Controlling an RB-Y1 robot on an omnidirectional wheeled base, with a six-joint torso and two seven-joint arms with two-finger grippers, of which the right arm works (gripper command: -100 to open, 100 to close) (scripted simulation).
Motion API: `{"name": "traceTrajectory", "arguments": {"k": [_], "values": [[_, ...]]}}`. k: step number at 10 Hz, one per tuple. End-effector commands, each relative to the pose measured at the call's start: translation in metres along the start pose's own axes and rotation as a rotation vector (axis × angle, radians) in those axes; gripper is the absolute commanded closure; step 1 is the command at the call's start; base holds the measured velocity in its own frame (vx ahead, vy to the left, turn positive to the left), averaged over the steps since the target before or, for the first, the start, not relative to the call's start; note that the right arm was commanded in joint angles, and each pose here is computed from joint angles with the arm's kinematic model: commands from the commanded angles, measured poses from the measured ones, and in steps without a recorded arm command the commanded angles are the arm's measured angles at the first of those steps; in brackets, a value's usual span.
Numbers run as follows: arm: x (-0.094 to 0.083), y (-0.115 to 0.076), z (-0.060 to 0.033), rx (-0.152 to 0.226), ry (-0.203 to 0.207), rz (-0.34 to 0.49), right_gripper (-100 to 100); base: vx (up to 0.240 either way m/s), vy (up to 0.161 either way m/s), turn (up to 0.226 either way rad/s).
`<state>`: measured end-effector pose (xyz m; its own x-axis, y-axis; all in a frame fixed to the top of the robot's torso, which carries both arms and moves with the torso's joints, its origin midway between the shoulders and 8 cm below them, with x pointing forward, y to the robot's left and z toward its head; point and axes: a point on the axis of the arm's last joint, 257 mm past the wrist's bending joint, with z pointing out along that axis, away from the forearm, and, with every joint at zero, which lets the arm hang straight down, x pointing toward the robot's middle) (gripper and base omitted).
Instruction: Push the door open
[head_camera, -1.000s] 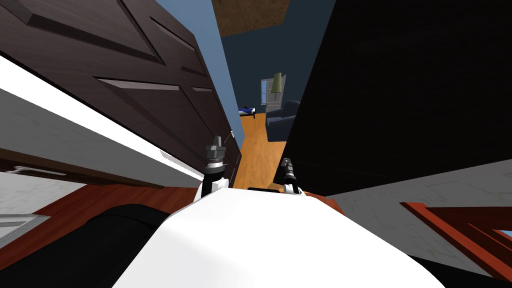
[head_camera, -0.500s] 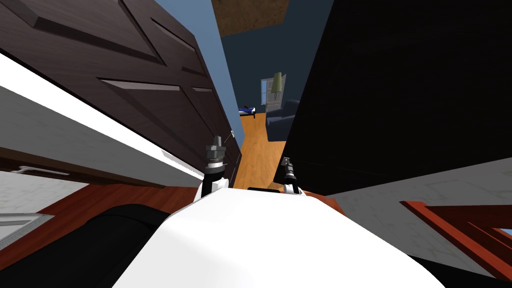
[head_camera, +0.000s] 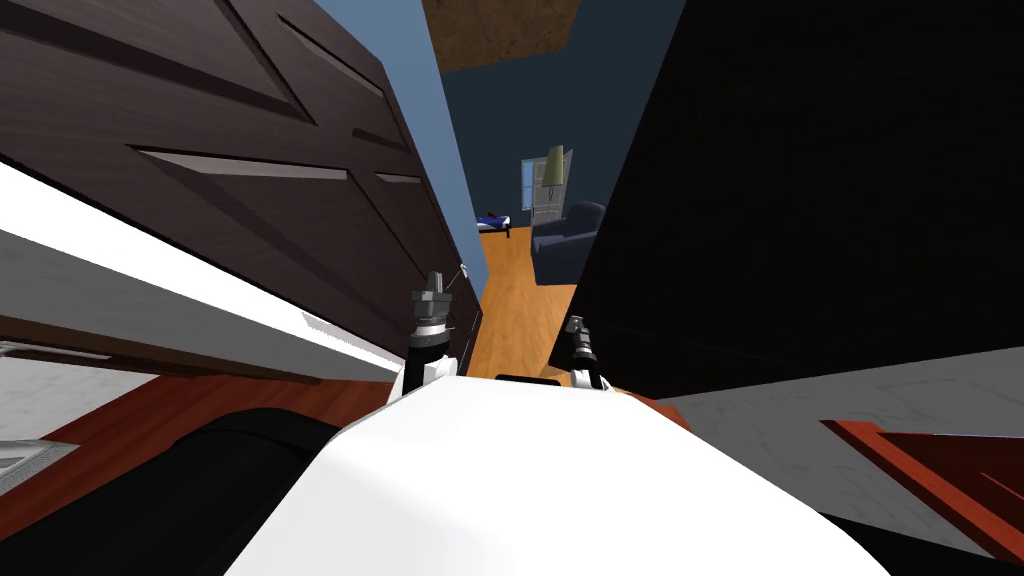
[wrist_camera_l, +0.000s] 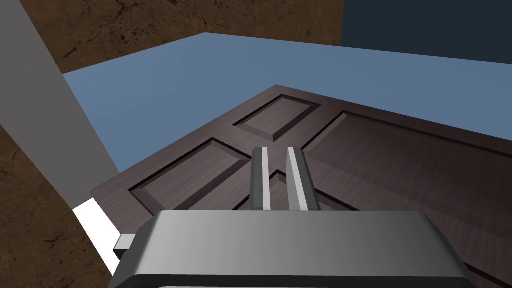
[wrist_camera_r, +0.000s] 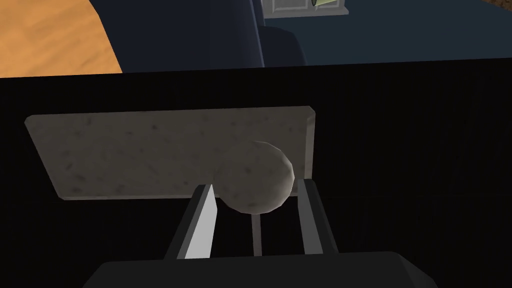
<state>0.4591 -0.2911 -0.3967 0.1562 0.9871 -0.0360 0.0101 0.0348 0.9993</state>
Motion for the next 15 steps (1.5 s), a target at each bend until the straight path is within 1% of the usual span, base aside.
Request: {"name": "traceTrajectory", "arguments": {"k": [1,3,5,6,8,10,11,12,15], "values": [[-0.018,0.005,0.0055,-0.016,-0.028,-0.013,100,0.185,0.010,-0.033],[-0.033,0.006,0.0066,-0.017,-0.053,-0.020,100,0.184,0.030,-0.057],[-0.033,0.006,0.0066,-0.017,-0.053,-0.020,100,0.084,-0.001,-0.032],[-0.036,0.007,0.0061,-0.014,-0.067,-0.013,-100,-0.114,0.091,-0.095],[-0.037,0.007,0.0053,-0.011,-0.080,0.001,-100,-0.180,0.197,-0.087],[-0.032,0.005,0.0033,-0.004,-0.097,0.030,-100,-0.181,0.193,-0.081],[-0.034,0.006,0.0037,-0.007,-0.092,0.020,-100,-0.076,0.100,-0.025],[-0.042,0.006,0.0024,-0.011,-0.099,0.009,-100,0.117,0.001,0.027],[-0.050,0.007,-0.0002,-0.017,-0.108,0.000,-100,0.209,-0.063,0.037]]}}
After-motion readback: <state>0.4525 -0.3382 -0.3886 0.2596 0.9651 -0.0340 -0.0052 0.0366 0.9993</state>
